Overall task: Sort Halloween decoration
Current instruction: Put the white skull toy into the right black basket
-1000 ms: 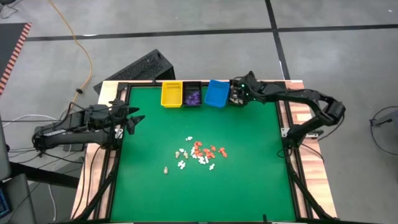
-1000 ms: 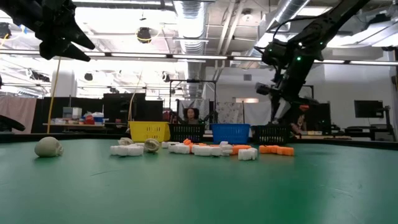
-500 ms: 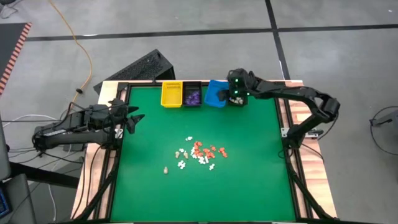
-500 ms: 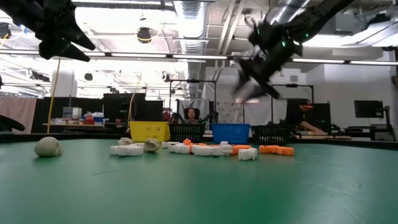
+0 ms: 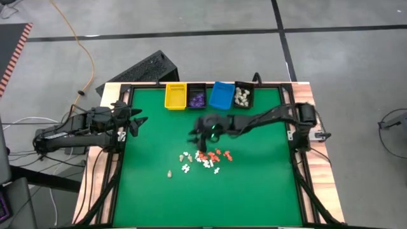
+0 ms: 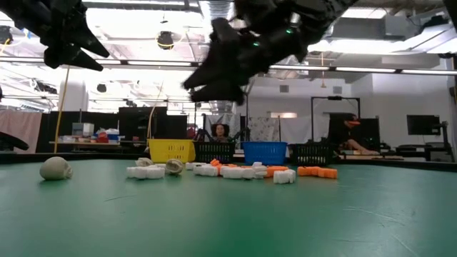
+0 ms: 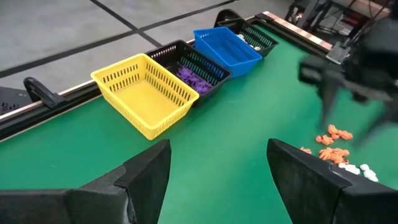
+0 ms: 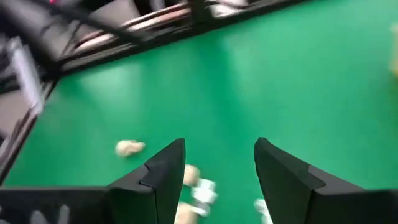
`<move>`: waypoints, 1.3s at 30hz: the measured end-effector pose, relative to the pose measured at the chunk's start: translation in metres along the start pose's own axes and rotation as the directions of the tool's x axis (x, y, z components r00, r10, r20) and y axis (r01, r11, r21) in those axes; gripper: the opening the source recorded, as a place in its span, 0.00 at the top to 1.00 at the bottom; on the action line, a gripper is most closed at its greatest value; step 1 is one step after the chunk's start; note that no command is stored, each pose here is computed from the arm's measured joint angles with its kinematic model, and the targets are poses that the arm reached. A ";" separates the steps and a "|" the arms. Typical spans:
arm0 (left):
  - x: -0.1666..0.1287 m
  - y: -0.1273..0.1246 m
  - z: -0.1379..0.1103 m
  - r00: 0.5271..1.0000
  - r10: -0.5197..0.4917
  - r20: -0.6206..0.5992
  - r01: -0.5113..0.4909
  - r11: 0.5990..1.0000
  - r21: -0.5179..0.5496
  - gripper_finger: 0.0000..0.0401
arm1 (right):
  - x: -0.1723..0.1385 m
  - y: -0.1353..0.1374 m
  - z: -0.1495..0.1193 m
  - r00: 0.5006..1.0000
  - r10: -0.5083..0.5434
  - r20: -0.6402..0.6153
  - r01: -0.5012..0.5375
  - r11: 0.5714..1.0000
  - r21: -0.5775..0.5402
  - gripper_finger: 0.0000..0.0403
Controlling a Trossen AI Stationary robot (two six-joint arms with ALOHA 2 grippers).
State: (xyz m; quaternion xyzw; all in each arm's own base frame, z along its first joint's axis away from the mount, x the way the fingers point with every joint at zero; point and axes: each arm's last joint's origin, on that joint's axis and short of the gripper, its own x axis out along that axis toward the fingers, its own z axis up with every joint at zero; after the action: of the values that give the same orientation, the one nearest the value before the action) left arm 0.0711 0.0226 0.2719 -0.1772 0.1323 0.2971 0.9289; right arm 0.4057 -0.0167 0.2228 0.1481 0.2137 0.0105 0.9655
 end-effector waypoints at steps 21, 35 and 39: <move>0.000 0.002 -0.005 0.999 0.015 -0.050 -0.015 1.000 0.010 0.36 | 0.104 0.037 -0.040 0.953 -0.010 -0.302 -0.051 0.980 -0.194 0.46; 0.000 0.002 -0.005 0.999 0.018 -0.049 -0.018 1.000 0.010 0.36 | 0.110 0.024 -0.052 0.936 -0.071 -0.345 0.005 0.982 -0.189 0.57; 0.000 0.002 -0.005 0.999 0.019 -0.049 -0.019 1.000 0.009 0.36 | 0.110 0.024 -0.052 0.935 -0.072 -0.347 0.006 0.982 -0.188 0.68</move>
State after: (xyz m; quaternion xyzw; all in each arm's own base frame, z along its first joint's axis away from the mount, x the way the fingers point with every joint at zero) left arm 0.0690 0.0222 0.2670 -0.1795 0.1581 0.3007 0.9232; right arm 0.4849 0.0301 0.1393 0.0496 0.3841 0.0373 0.9212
